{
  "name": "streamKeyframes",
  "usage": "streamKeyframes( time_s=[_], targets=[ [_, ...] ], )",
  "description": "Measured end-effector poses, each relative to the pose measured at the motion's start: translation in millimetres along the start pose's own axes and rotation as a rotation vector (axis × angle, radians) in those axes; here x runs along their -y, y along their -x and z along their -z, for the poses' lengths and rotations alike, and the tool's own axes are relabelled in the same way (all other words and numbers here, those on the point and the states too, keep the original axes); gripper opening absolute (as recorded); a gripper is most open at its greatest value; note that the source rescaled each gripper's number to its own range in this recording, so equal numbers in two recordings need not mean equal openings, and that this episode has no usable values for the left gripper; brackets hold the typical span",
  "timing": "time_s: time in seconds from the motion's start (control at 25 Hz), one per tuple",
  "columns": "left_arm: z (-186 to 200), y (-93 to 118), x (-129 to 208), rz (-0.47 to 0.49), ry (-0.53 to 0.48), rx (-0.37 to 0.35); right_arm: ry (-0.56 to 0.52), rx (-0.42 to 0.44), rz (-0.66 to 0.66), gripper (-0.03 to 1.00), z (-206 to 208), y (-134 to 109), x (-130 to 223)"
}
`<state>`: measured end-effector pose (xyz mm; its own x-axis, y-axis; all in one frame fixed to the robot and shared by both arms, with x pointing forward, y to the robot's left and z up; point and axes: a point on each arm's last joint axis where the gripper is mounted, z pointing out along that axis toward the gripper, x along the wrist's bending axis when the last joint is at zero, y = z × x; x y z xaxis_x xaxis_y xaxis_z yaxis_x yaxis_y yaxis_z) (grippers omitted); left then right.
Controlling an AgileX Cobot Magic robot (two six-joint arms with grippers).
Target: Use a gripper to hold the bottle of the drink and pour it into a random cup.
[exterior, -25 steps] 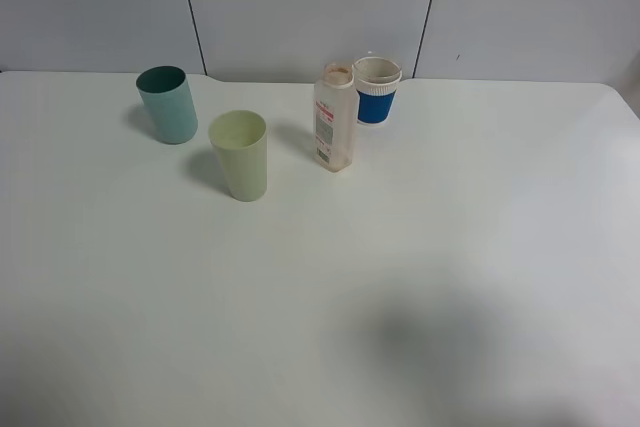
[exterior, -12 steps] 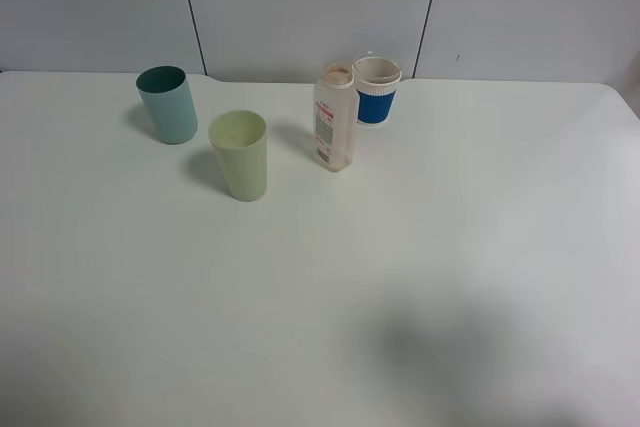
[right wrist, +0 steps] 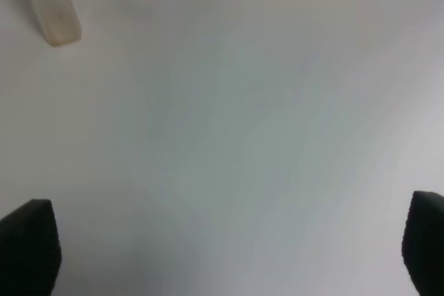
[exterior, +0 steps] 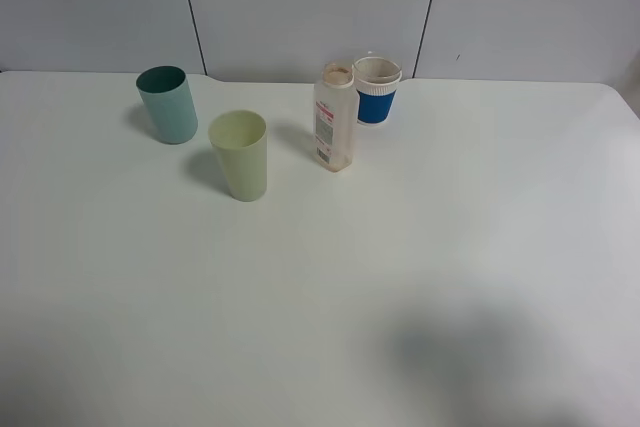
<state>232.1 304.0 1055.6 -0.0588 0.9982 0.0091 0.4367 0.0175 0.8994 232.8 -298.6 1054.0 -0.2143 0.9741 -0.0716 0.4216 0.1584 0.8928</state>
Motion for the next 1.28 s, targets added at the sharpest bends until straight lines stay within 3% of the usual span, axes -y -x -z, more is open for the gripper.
streamKeyframes(
  time_s=[1.28],
  targets=[
    [0.0,0.0,0.0,0.0,0.0,0.0,0.0,0.002,-0.001,1.0,0.0,0.0,0.0]
  ],
)
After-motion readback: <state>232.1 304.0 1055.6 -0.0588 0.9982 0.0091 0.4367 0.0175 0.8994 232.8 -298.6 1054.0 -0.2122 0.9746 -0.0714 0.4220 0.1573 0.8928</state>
